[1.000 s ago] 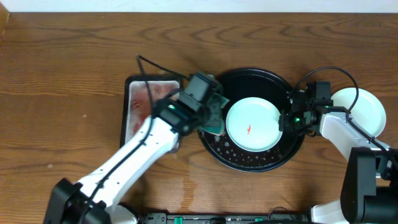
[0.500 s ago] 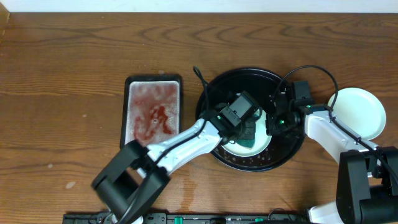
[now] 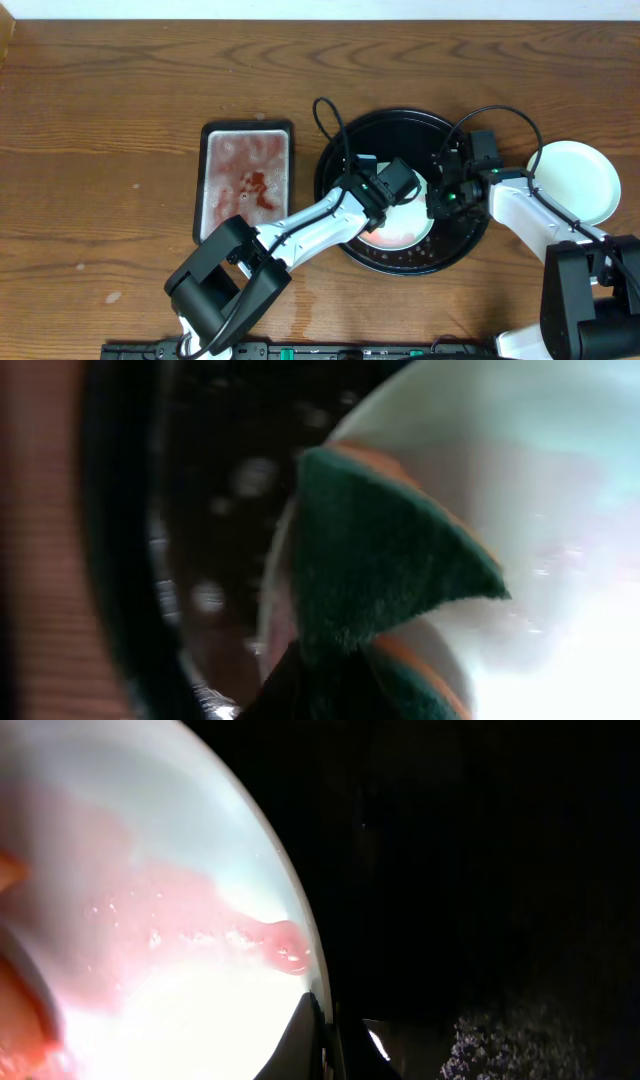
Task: Clean dirty plates on tray and stack at the side
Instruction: 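Scrub the held blue-green plate with the sponge in left gripper, then return the sponge to the basin with the left gripper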
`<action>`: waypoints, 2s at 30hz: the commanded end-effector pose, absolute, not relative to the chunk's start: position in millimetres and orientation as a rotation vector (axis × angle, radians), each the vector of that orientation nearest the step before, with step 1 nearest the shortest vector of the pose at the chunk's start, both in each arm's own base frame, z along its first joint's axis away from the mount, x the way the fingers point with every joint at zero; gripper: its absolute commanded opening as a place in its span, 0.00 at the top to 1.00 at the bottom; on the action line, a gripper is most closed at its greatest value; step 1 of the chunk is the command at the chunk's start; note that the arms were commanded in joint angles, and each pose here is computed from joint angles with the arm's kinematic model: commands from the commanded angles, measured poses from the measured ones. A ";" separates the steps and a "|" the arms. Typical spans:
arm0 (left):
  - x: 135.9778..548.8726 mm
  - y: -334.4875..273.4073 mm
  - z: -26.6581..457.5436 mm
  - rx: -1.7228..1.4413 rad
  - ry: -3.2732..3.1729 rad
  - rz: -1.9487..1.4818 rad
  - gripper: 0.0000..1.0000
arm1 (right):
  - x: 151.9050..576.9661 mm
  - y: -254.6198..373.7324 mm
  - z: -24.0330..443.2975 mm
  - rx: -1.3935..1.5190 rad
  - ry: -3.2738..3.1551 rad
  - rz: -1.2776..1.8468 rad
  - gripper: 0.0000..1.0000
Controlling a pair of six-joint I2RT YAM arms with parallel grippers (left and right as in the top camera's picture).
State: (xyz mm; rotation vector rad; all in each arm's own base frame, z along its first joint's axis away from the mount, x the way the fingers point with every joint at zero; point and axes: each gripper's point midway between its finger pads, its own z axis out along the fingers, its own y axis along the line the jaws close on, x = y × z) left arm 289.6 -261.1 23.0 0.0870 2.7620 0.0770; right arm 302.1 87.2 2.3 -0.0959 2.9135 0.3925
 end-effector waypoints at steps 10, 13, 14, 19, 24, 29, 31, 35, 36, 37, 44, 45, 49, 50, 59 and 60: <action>275.6 -345.0 10.1 0.087 2.889 -0.576 0.93 | 289.6 83.1 -11.7 -0.109 2.970 0.331 0.99; 267.9 -379.0 17.5 0.106 2.888 -0.836 0.92 | 289.4 83.0 -11.8 -0.108 2.971 0.331 0.99; 265.6 -388.2 19.9 0.118 2.882 -0.905 0.92 | 289.4 83.1 -11.8 -0.109 2.971 0.331 0.99; 259.0 -396.0 11.0 0.130 2.901 -0.939 0.93 | 289.7 83.3 -11.7 -0.110 2.970 0.332 0.99; 269.7 -354.4 -11.0 0.026 2.947 -0.639 0.93 | 289.4 83.4 -11.8 -0.110 2.971 0.332 0.99; 285.0 -278.4 -26.8 -0.081 2.922 -0.120 0.92 | 289.4 83.4 -11.8 -0.111 2.971 0.332 0.99; 290.1 -250.7 -23.9 -0.091 2.877 0.082 0.93 | 289.5 83.4 -11.7 -0.111 2.970 0.332 0.99; 308.8 -210.5 2.7 -0.048 2.725 0.425 0.92 | 290.1 83.5 -11.6 -0.111 2.968 0.332 0.99; 314.2 -208.8 11.5 -0.018 2.700 0.463 0.93 | 290.1 83.5 -11.6 -0.111 2.968 0.332 0.99; 317.6 -209.5 16.9 -0.001 2.688 0.475 0.93 | 290.1 83.5 -11.6 -0.111 2.968 0.332 0.99; 327.7 -231.5 57.4 0.035 2.715 0.405 0.92 | 290.3 83.5 -11.6 -0.111 2.967 0.332 0.99; 325.7 -239.0 67.5 0.031 2.741 0.346 0.92 | 290.2 83.4 -11.6 -0.110 2.968 0.332 0.99; 319.6 -246.9 94.6 0.017 2.755 0.216 0.92 | 289.9 83.4 -11.7 -0.110 2.969 0.332 0.99; 316.9 -243.6 107.1 0.010 2.747 0.198 0.93 | 289.9 83.3 -11.7 -0.110 2.969 0.331 0.99; 314.5 -164.7 141.7 -0.062 2.798 0.322 0.92 | 289.9 83.4 -11.7 -0.110 2.969 0.332 0.99; 316.5 -151.0 138.3 -0.102 2.812 0.350 0.93 | 289.9 83.4 -11.7 -0.110 2.969 0.332 0.99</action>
